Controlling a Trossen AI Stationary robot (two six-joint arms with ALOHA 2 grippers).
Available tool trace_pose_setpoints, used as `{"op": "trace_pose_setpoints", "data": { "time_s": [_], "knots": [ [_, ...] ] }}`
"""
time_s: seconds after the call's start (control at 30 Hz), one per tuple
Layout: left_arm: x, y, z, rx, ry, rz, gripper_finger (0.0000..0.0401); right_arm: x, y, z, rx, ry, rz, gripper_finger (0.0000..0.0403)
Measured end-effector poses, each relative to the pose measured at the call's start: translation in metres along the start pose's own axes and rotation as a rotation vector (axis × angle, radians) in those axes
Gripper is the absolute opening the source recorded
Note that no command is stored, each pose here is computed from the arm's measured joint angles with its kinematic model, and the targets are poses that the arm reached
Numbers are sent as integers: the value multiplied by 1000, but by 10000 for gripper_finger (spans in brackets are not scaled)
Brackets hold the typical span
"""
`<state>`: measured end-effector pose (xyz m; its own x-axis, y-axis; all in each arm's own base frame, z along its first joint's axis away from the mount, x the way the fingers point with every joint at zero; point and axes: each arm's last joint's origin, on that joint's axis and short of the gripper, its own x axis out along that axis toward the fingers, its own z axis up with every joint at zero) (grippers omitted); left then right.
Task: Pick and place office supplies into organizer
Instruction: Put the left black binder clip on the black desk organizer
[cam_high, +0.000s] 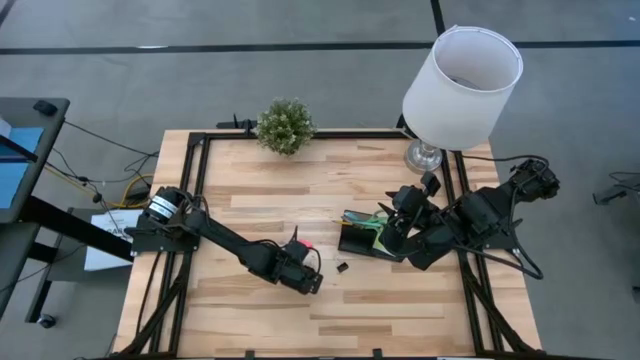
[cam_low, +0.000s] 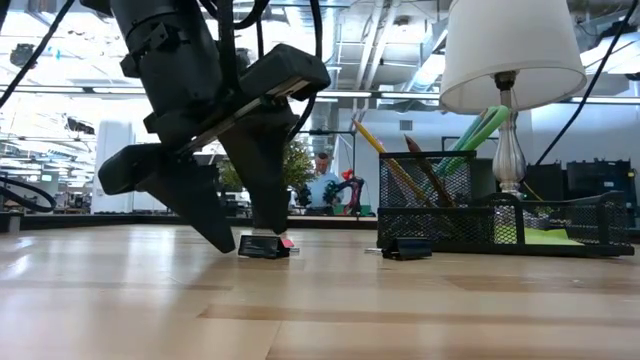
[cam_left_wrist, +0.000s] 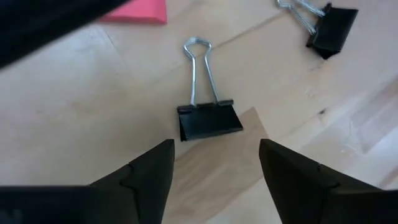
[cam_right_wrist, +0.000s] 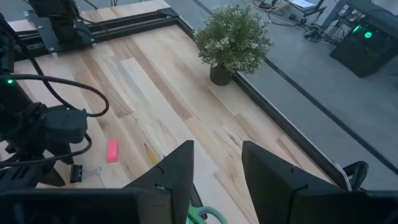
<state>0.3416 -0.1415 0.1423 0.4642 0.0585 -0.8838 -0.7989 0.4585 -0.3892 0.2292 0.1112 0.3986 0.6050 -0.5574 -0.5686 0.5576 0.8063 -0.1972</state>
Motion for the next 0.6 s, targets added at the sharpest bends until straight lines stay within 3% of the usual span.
{"op": "trace_pose_setpoints", "data": {
  "time_s": [0.37, 0.6],
  "knots": [
    [2, 1, 12, -20, -63, 8, 241, 0, 1, 0, -14, 13, 13, 129],
    [3, 2, 11, 6, -17, 17, 240, 0, 1, 0, -13, 12, 14, 129]
  ]
}}
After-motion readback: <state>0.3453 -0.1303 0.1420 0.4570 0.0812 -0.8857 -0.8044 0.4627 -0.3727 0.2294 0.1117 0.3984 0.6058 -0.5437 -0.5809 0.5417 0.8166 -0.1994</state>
